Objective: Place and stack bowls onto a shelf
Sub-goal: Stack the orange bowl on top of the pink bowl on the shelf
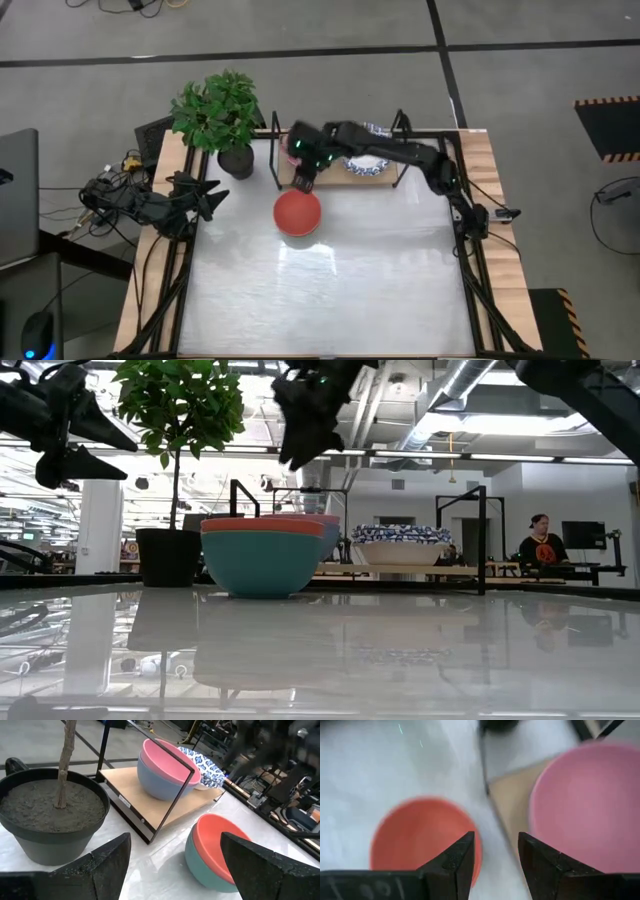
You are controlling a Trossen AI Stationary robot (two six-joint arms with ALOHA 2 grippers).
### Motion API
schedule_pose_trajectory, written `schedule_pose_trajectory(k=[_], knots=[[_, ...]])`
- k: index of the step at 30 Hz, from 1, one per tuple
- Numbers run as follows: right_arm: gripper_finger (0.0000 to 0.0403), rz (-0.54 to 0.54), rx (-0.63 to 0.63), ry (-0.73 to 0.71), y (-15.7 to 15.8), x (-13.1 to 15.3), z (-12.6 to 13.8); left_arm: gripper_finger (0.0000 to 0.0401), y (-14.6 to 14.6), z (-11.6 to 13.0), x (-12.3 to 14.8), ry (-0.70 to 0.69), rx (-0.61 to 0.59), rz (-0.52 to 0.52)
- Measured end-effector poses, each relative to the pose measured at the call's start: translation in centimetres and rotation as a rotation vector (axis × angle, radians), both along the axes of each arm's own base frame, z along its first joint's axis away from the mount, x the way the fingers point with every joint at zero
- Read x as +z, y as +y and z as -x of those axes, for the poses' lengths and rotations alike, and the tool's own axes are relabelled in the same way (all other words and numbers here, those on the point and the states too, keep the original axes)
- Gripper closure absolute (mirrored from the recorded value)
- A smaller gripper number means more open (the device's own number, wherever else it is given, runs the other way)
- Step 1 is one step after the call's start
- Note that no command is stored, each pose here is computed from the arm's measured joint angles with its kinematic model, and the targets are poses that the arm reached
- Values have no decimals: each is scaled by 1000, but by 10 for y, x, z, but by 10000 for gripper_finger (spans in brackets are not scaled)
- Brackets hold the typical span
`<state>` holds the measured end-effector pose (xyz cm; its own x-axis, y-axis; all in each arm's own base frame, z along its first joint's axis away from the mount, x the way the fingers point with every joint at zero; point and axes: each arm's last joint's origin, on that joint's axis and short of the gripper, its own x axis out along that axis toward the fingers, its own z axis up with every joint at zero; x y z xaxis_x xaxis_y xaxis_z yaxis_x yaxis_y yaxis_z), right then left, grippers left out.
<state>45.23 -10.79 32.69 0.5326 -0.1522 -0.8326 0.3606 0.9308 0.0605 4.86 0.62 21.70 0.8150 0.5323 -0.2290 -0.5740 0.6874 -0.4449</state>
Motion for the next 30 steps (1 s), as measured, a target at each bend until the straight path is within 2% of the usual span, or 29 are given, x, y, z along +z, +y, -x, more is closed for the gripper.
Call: schedule_pose_trajectory(k=[7, 19, 22, 30], knots=[[228, 28, 20, 105, 19, -35, -18, 108, 0, 0, 0, -1, 1, 1], [228, -23, 20, 295, 15, -105, -35, 108, 0, 0, 0, 0, -8, 5], [233, -28, 27, 326, 16, -109, -34, 108, 0, 0, 0, 0, -8, 5], [264, -22, 27, 301, 16, -98, -31, 108, 0, 0, 0, 1, -8, 5]])
